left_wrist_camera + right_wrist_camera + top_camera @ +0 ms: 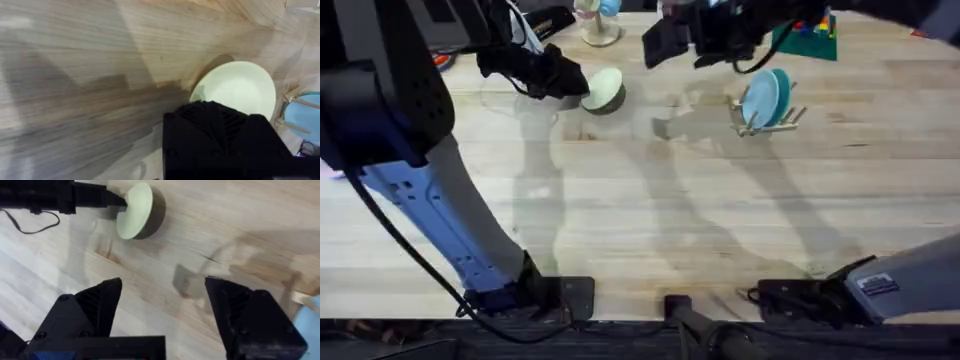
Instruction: Pick up the plates from the table one by one and place each into a slot on the dish rack.
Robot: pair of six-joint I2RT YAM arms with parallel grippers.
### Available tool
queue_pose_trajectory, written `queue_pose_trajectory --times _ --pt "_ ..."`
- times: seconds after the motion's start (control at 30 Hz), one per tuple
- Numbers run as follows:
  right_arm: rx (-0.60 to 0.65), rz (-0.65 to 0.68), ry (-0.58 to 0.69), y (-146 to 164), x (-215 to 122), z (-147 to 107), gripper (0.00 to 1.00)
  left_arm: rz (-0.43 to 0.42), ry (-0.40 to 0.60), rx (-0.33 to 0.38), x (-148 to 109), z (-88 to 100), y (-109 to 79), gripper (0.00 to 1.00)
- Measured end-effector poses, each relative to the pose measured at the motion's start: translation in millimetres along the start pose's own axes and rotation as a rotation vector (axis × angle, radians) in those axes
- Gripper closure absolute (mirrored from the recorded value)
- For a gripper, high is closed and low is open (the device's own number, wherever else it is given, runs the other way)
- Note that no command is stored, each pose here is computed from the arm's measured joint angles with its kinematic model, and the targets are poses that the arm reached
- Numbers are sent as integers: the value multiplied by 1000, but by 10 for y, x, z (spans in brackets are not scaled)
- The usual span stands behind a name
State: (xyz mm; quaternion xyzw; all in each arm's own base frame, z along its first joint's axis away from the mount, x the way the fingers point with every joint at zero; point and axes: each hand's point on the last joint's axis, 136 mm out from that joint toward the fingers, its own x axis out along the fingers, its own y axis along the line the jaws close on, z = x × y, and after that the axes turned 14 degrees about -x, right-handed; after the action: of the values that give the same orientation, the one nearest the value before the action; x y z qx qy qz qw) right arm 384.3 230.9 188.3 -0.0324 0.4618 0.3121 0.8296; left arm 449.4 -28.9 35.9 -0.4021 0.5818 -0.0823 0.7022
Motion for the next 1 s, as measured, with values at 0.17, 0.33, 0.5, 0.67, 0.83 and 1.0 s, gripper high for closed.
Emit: queue_pose_trajectory --times 0.17,0.33,0.5,0.67,0.83,1.0 --pt "-7 23 1 122 235 26 7 1 1 -1 0 -3 1 961" --pt "16 41 -20 200 438 94 7 1 1 -1 0 -3 1 961" --pt "41 51 -35 179 737 133 7 1 1 -1 0 -3 2 961" --pt "77 54 -25 129 1045 89 7 1 1 -1 0 -3 2 960" --pt "115 59 -37 94 1279 89 7 1 1 -1 0 -4 2 960" --pt "164 76 -78 83 1441 163 8 1 1 -1 0 -4 2 960"
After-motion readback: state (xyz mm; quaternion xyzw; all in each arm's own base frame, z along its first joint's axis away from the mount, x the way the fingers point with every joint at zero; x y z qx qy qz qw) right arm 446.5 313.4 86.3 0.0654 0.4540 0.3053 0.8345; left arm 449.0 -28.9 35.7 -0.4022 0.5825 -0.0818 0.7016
